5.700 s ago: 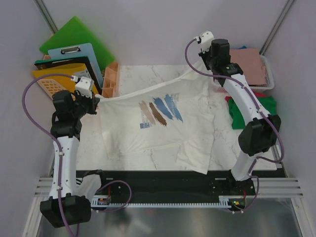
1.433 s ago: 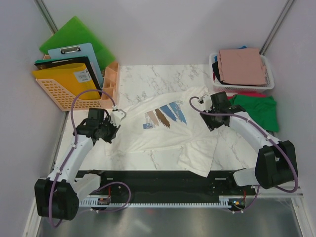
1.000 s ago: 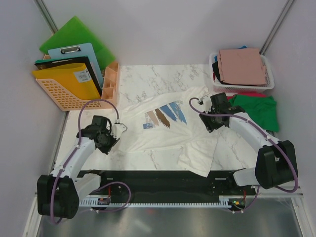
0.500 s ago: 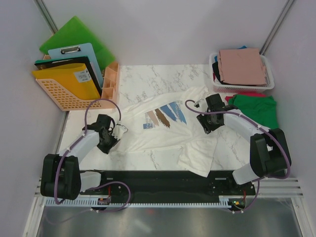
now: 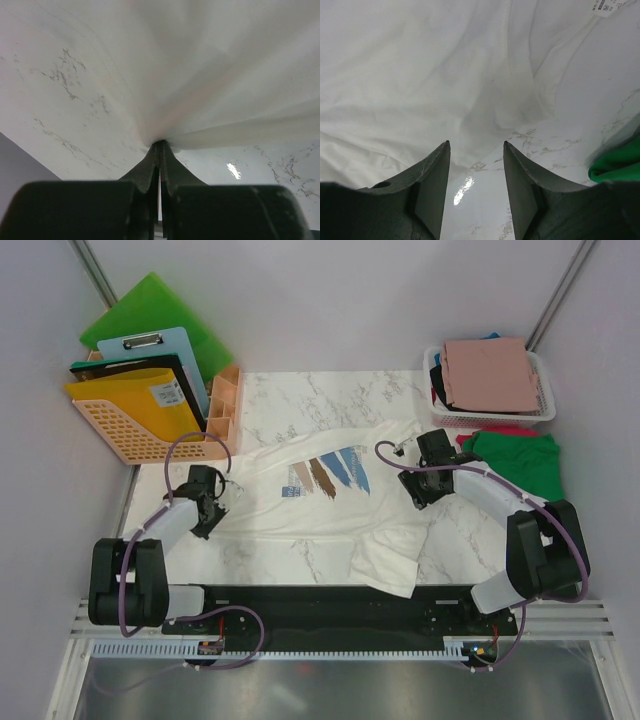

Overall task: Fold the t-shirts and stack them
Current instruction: Flatten the tshirt out

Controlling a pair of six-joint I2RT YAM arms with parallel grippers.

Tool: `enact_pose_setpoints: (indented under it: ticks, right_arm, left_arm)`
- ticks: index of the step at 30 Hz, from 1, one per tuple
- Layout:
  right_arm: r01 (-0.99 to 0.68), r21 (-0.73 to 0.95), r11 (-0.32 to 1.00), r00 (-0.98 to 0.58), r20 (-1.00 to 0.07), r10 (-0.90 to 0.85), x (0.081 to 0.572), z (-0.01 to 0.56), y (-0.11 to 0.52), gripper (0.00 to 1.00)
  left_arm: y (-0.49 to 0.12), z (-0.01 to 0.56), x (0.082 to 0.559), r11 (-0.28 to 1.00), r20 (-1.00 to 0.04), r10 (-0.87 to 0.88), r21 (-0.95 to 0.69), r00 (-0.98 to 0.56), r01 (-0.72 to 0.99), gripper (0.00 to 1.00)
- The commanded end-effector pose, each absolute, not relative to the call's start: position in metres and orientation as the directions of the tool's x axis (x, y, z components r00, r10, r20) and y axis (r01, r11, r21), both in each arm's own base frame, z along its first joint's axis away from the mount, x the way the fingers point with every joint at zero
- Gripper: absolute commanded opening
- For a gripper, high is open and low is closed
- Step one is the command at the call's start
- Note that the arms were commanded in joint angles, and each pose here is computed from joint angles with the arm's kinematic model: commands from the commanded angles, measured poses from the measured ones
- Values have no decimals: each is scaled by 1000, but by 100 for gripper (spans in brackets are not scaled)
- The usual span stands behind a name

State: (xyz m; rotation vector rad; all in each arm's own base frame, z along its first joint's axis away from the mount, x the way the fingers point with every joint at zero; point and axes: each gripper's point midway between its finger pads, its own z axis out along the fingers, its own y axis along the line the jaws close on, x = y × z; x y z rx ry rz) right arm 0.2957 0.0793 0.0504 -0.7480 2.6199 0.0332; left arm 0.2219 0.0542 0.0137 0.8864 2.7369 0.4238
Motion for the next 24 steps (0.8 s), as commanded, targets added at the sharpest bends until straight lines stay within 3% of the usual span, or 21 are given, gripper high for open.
enact_pose_setpoints:
  ticks: [1,5,8,10,12,13,16,19,24]
  right_arm:
    - [-509,-119,853,-740,-446,-503,309,66,83,54]
    - [-506,-144,850,-735,-443,-513,309,67,78,54]
    - [-507,-150,849,-707,-492,-509,310,82,80,54]
    - [-496,-169,852,-663,-560,-497,313,106,82,54]
    - [-492,-159,856,-620,-626,-473,313,129,87,54]
    - [-482,-170,860,-569,-685,-455,312,153,88,54]
    - [-436,-189,880,-426,-818,-387,305,213,88,54]
    - [-357,-194,914,-275,-913,-301,294,263,80,53]
    - [-312,-234,921,-218,-926,-309,284,274,66,53]
  left_arm:
    - [45,-5,206,770,-116,623,262,-773,582,2]
    - [39,3,206,767,-158,634,251,-757,590,2]
    - [22,29,211,769,-300,639,242,-709,591,2]
    - [2,72,226,777,-495,619,272,-610,568,2]
    - [-9,109,233,793,-619,585,300,-524,530,2]
    - [-12,152,236,801,-713,569,366,-411,474,2]
    - [-13,234,228,856,-853,485,419,-192,302,2]
    - [-3,279,220,891,-896,440,426,-66,158,2]
    - [-1,278,223,923,-924,374,362,-84,127,2]
